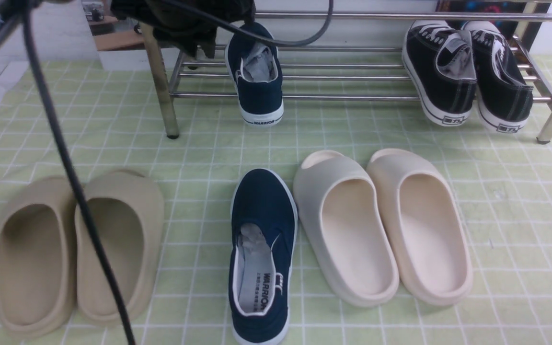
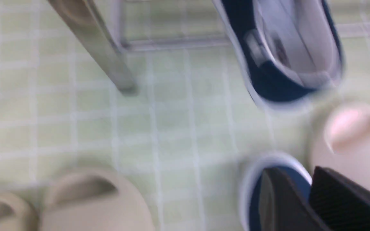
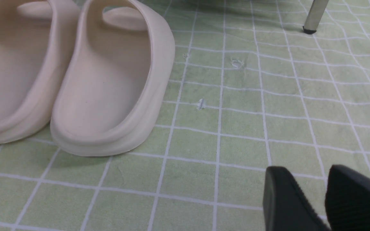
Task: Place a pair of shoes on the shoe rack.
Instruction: Use the left arm to grab the shoe closest to it
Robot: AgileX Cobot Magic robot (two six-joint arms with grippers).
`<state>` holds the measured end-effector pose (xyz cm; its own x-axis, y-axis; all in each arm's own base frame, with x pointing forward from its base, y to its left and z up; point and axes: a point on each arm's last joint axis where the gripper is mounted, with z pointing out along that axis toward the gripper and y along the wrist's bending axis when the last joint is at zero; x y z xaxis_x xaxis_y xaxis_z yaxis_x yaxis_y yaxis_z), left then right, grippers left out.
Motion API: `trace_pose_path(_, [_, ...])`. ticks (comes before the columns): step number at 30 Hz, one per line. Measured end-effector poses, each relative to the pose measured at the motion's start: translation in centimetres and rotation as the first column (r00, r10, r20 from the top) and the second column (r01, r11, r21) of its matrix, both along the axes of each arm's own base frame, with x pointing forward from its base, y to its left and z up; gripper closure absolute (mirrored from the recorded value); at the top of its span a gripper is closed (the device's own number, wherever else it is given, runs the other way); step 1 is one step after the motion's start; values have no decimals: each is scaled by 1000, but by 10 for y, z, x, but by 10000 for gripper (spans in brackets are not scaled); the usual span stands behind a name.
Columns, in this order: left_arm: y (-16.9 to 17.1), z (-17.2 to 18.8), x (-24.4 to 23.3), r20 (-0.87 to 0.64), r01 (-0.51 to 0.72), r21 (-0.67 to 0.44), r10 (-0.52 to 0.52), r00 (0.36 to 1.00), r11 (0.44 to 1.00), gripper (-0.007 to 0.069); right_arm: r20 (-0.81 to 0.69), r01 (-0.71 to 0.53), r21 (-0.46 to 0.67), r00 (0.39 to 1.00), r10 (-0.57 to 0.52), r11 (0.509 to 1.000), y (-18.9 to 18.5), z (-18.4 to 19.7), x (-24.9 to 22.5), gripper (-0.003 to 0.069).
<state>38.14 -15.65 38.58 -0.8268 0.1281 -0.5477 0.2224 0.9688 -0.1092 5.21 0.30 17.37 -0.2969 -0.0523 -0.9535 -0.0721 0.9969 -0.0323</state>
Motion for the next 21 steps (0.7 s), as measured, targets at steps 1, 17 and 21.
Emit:
trace_pose_path(1, [-3,-3,-9,-40,48,-32,-50,998,998,520,0,0,0,1000,0,1000,0,0,0,421])
trace_pose_path(17, [-5,-160,-115,-382,73,-172,-135,914,982,620,0,0,0,1000,0,1000,0,0,0,421])
trace_pose_path(21, [-7,-170,-109,-379,66,-157,-121,917,985,442,0,0,0,1000,0,1000,0,0,0,421])
